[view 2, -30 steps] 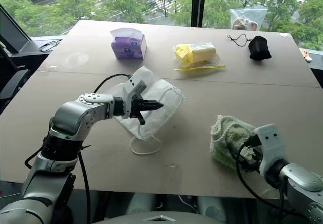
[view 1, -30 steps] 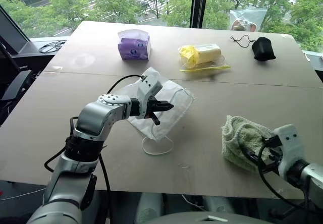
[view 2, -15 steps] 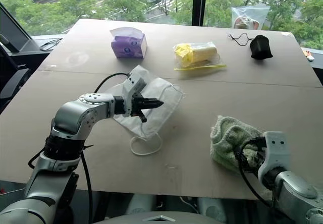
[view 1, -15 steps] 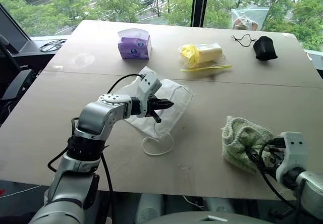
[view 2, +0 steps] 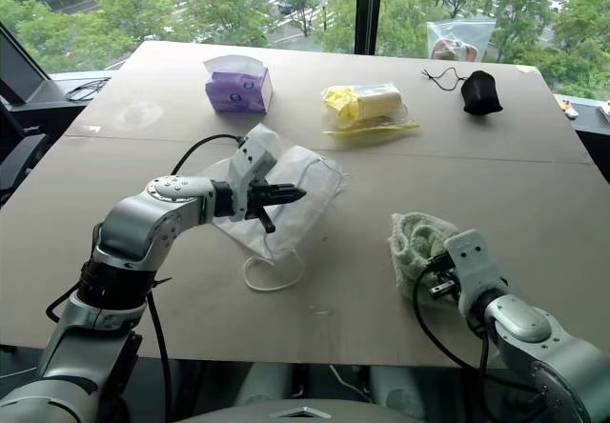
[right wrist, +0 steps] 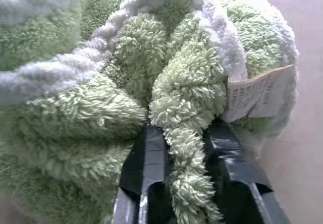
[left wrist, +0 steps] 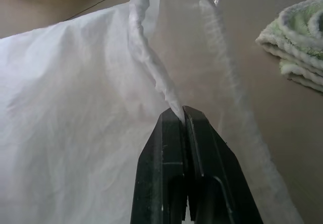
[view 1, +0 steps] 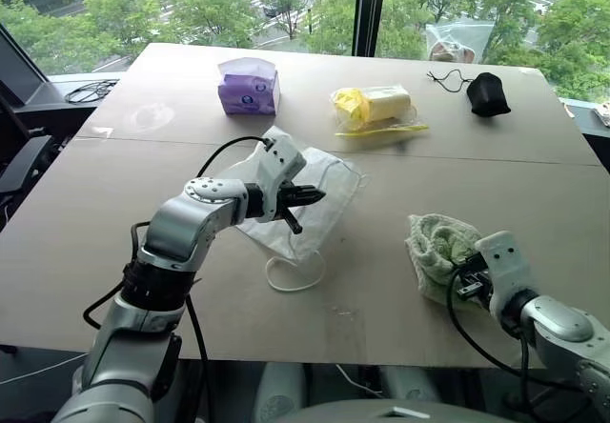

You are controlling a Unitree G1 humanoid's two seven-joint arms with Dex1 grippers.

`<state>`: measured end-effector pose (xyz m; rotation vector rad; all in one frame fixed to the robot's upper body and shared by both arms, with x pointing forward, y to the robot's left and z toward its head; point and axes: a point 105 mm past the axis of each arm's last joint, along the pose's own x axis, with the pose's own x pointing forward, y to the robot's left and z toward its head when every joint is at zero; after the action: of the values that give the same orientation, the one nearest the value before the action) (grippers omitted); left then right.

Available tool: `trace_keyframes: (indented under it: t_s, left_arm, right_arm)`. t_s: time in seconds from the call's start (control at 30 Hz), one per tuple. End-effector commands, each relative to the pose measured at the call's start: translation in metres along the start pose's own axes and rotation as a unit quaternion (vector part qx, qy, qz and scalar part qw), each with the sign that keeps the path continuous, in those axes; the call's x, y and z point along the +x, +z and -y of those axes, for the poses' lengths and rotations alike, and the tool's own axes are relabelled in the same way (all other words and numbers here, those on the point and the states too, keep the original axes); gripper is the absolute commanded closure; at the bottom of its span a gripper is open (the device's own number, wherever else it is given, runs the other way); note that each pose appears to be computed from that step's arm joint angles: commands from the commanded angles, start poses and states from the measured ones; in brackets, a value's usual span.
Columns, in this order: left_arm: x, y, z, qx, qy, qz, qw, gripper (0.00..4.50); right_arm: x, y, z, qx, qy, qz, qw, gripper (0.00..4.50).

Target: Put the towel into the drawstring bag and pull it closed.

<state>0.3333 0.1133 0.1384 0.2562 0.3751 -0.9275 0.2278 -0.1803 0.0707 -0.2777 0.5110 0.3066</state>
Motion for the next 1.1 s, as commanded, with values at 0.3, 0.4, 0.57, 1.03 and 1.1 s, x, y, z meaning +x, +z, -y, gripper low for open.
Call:
trace_keyframes:
  t_s: [0.3, 0.4, 0.57, 1.03, 1.1]
  left_arm:
    - [0.006, -0.009, -0.002, 0.041, 0.017, 0.017, 0.999, 4.50]
    - [0.014, -0.006, 0.004, 0.043, -0.002, 0.024, 0.999, 4.50]
    - [0.019, 0.001, 0.011, 0.070, -0.017, 0.033, 0.997, 4.50]
    - [0.003, 0.042, 0.018, 0.065, -0.036, 0.110, 0.991, 4.50]
    - [0.001, 0.041, 0.022, 0.077, -0.045, 0.102, 0.991, 4.50]
  right_arm:
    - [-0.003, 0.112, -0.035, 0.007, 0.160, 0.320, 0.934, 4.45]
    - [0.005, 0.122, -0.051, 0.014, 0.211, 0.344, 0.915, 4.45]
    - [0.032, 0.126, -0.085, -0.002, 0.291, 0.344, 0.893, 4.45]
    - [0.104, 0.085, -0.109, -0.369, 0.318, 0.218, 0.846, 4.45]
    - [0.112, 0.090, -0.104, -0.386, 0.299, 0.202, 0.849, 4.45]
